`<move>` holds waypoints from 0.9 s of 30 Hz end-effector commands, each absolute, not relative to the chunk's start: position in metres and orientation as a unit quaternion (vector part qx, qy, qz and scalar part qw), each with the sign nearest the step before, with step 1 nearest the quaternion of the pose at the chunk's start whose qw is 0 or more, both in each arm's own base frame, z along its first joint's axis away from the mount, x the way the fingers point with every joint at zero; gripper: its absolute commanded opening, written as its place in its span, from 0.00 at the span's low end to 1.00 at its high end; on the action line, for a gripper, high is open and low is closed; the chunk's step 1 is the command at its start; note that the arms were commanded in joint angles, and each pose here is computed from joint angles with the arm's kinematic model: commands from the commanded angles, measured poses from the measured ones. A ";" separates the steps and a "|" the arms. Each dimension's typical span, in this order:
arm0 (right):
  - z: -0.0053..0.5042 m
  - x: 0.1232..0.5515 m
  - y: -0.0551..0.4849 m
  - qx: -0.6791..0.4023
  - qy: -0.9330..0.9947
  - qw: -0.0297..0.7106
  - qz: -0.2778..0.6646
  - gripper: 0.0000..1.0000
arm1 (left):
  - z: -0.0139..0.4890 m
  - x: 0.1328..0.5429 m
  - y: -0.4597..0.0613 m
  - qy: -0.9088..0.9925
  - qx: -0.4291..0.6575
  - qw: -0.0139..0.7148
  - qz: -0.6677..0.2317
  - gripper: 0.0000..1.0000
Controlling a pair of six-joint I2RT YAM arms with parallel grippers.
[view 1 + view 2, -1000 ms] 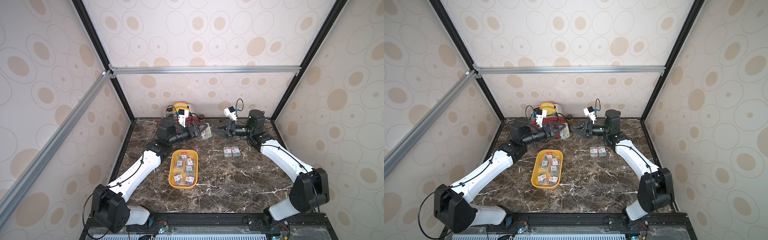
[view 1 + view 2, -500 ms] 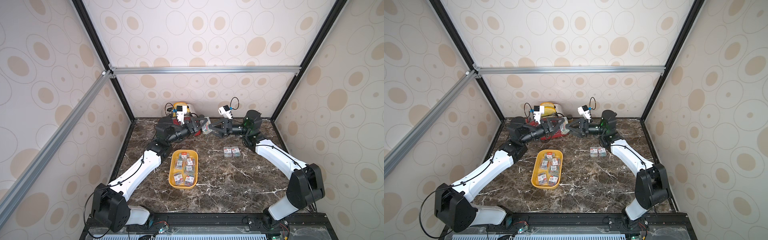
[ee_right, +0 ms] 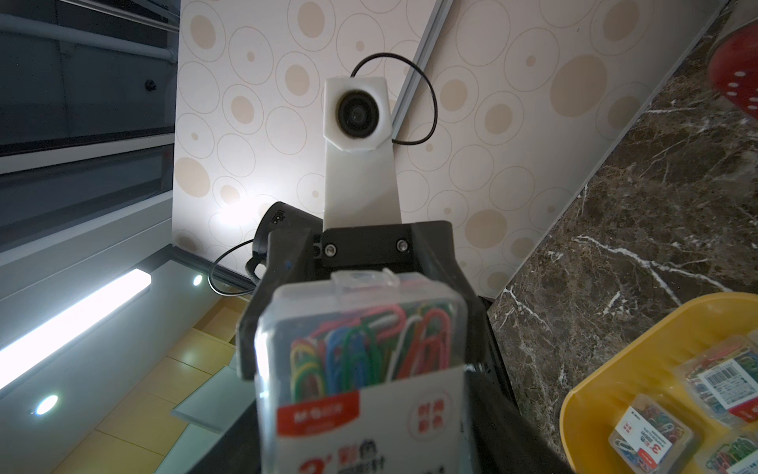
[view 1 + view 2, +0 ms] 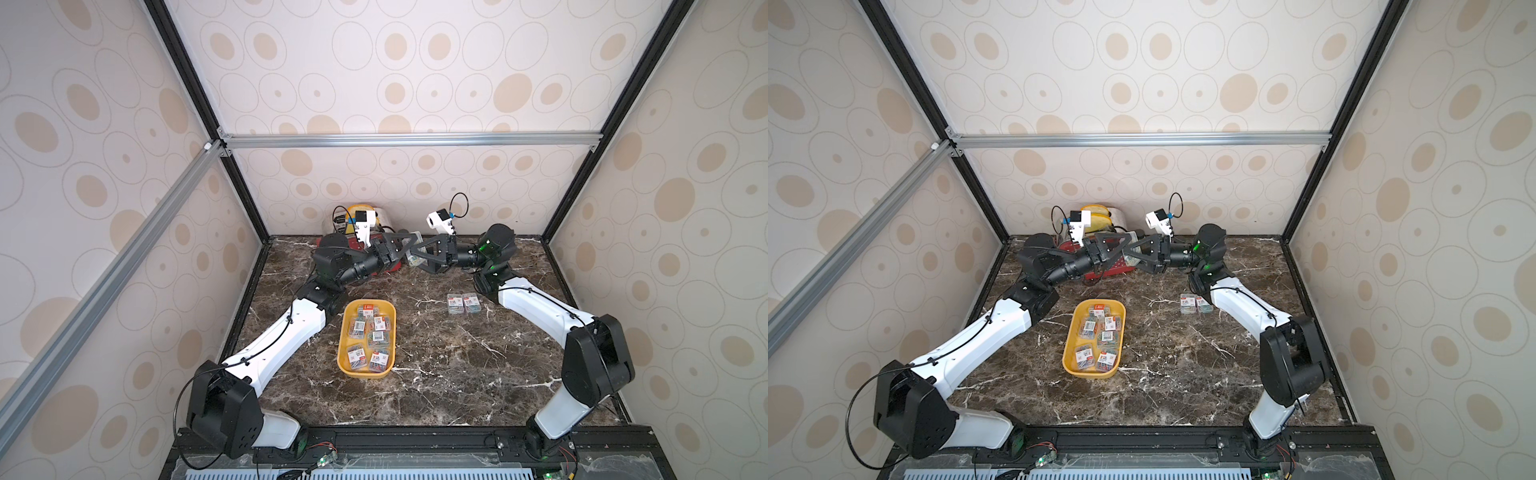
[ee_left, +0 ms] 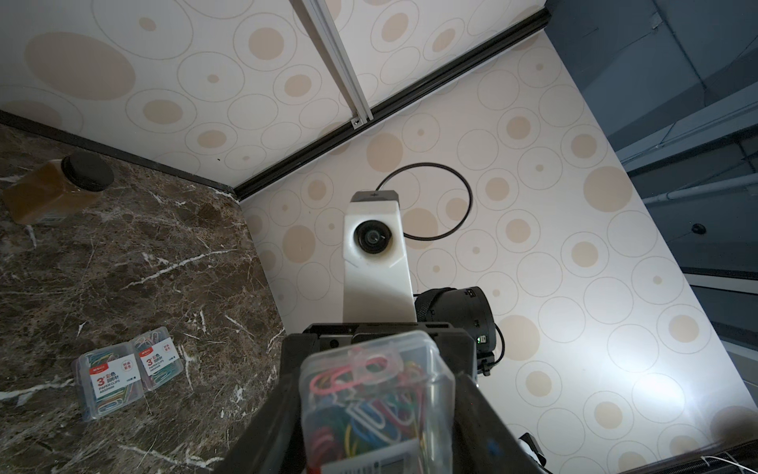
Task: Take the paper clips out of the storage box
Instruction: Pick up the boxed paper clips from the storage box.
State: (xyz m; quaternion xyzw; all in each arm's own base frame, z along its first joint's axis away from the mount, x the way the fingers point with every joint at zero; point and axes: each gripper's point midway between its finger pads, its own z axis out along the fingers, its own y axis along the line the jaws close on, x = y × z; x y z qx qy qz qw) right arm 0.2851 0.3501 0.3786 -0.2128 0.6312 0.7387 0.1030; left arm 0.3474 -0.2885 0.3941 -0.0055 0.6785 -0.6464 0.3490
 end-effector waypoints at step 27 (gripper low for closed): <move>0.378 0.262 0.345 -0.266 0.648 0.109 0.705 0.00 | 0.398 0.344 -0.282 0.694 0.017 0.372 -0.616 0.81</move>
